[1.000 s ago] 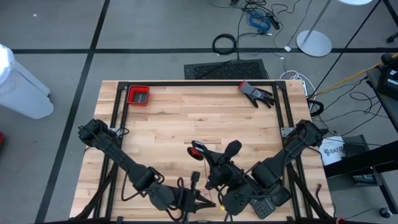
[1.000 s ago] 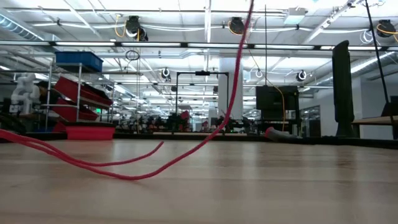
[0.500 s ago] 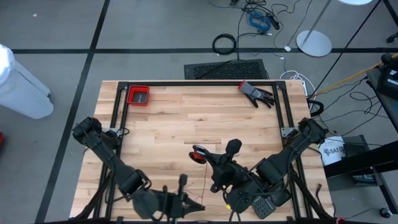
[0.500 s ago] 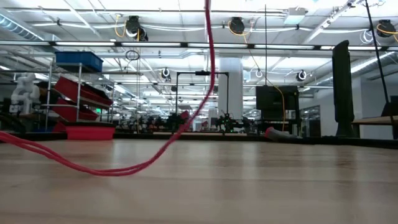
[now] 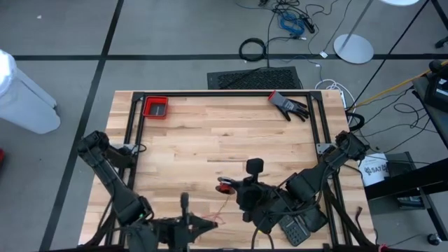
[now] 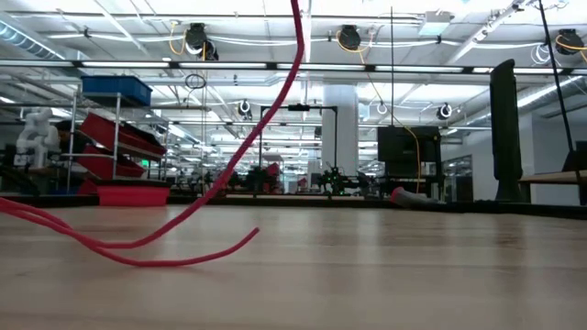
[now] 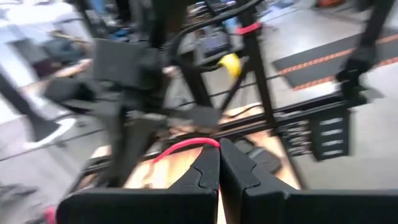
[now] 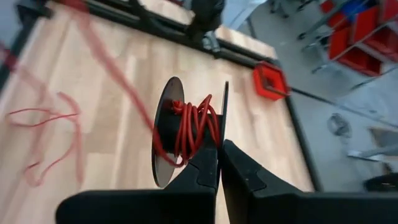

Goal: Coil cords
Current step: Coil the red wire onto the spool

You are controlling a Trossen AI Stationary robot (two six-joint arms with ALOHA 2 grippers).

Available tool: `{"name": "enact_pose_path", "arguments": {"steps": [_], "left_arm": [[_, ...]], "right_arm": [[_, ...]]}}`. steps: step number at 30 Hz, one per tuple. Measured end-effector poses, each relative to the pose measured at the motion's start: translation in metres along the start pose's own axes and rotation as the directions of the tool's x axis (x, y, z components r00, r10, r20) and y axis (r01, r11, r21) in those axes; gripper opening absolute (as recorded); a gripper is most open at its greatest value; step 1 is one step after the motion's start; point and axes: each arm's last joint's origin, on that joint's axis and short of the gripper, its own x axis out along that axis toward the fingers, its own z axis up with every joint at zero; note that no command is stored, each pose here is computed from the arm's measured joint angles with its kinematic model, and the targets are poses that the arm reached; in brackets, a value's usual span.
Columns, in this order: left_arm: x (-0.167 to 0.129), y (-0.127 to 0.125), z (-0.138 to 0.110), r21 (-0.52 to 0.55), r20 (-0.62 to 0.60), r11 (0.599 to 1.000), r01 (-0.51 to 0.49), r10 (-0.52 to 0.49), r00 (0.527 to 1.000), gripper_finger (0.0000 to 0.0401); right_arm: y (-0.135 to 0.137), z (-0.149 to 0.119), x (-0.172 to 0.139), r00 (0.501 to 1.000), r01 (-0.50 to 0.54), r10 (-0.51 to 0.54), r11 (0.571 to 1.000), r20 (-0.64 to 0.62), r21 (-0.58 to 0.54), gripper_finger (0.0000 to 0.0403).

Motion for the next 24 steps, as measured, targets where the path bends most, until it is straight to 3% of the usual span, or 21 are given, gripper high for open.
{"name": "enact_pose_path", "arguments": {"steps": [6, 19, 24], "left_arm": [[-0.005, 0.0, -0.004, 0.047, -0.041, 0.99, -0.134, 0.136, 0.99, 0.0], [-0.006, 0.001, -0.009, 0.101, -0.075, 0.98, -0.174, 0.182, 0.981, 0.0], [-0.005, 0.001, -0.01, 0.112, -0.08, 0.979, -0.172, 0.182, 0.98, 0.0]], "right_arm": [[0.0, 0.002, -0.013, 0.996, -0.088, 0.088, 0.996, 0.018, 0.03, 0.0], [0.009, 0.011, -0.069, 0.957, -0.216, 0.202, 0.975, 0.207, 0.047, 0.0], [0.011, 0.015, -0.091, 0.941, -0.191, 0.152, 0.976, 0.304, 0.103, 0.0]]}}
